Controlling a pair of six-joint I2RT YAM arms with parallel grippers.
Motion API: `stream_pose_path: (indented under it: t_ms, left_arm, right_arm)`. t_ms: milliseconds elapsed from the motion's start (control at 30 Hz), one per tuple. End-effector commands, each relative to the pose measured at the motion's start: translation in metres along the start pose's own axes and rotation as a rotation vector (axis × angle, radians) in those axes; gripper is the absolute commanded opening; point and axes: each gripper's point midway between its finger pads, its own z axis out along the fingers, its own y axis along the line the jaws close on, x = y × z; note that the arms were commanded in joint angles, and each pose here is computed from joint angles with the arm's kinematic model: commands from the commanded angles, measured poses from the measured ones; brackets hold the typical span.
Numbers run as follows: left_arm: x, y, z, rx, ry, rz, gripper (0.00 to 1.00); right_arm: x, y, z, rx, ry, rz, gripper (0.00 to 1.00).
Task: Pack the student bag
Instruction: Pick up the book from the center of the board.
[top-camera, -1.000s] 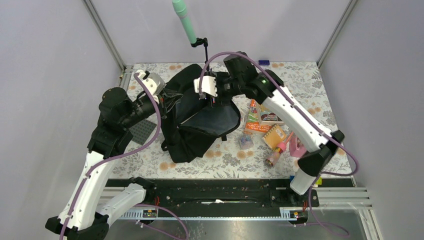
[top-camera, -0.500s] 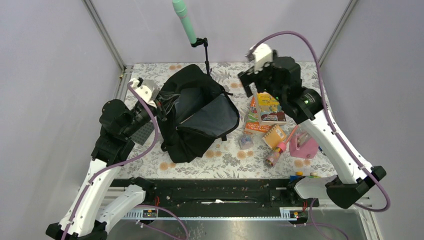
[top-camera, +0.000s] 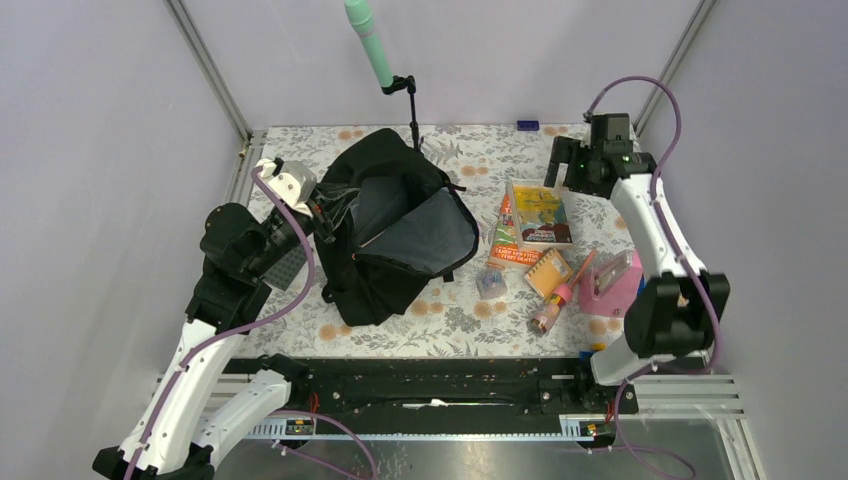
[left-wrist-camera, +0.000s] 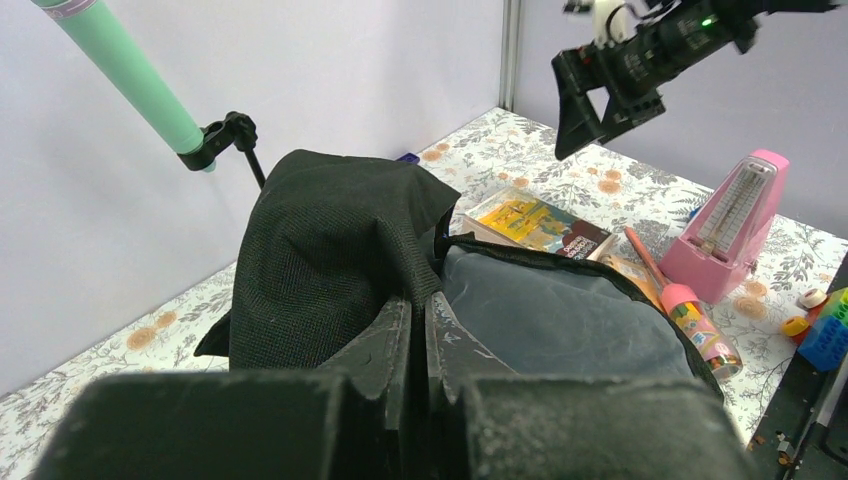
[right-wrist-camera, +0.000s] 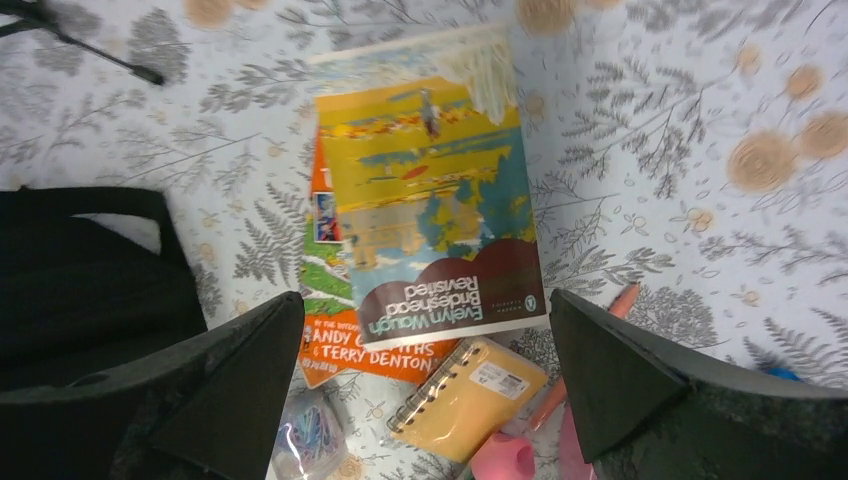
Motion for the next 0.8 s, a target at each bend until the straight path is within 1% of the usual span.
stream_pose_path:
  t_ms: [0, 100, 267, 433, 533, 767]
  left_arm:
    - [-0.020, -0.001, -0.001, 0.003, -0.076, 0.024, 0.00]
    - [-0.019, 0.000, -0.002, -0.002, -0.074, 0.028, 0.00]
    - [-0.017, -0.001, 0.000, 0.005, -0.065, 0.024, 0.00]
    - [-0.016, 0.000, 0.000, 0.001, -0.063, 0.019, 0.00]
    - [-0.015, 0.000, 0.001, 0.003, -0.060, 0.025, 0.00]
    - [-0.015, -0.001, 0.003, 0.014, -0.058, 0.020, 0.00]
  right_arm:
    - [0.007, -0.013, 0.024, -0.088, 0.138, 0.157, 1.00]
    - [0.012, -0.026, 0.044, -0.119, 0.202, 0.224, 1.00]
    - [0.022, -0.041, 0.069, -0.098, 0.287, 0.202, 1.00]
    - [0.042, -0.054, 0.090, -0.146, 0.384, 0.261, 0.98]
    - [0.051, -0.063, 0.097, -0.145, 0.411, 0.285, 0.98]
    - [0.076, -0.050, 0.112, -0.278, 0.520, 0.322, 0.98]
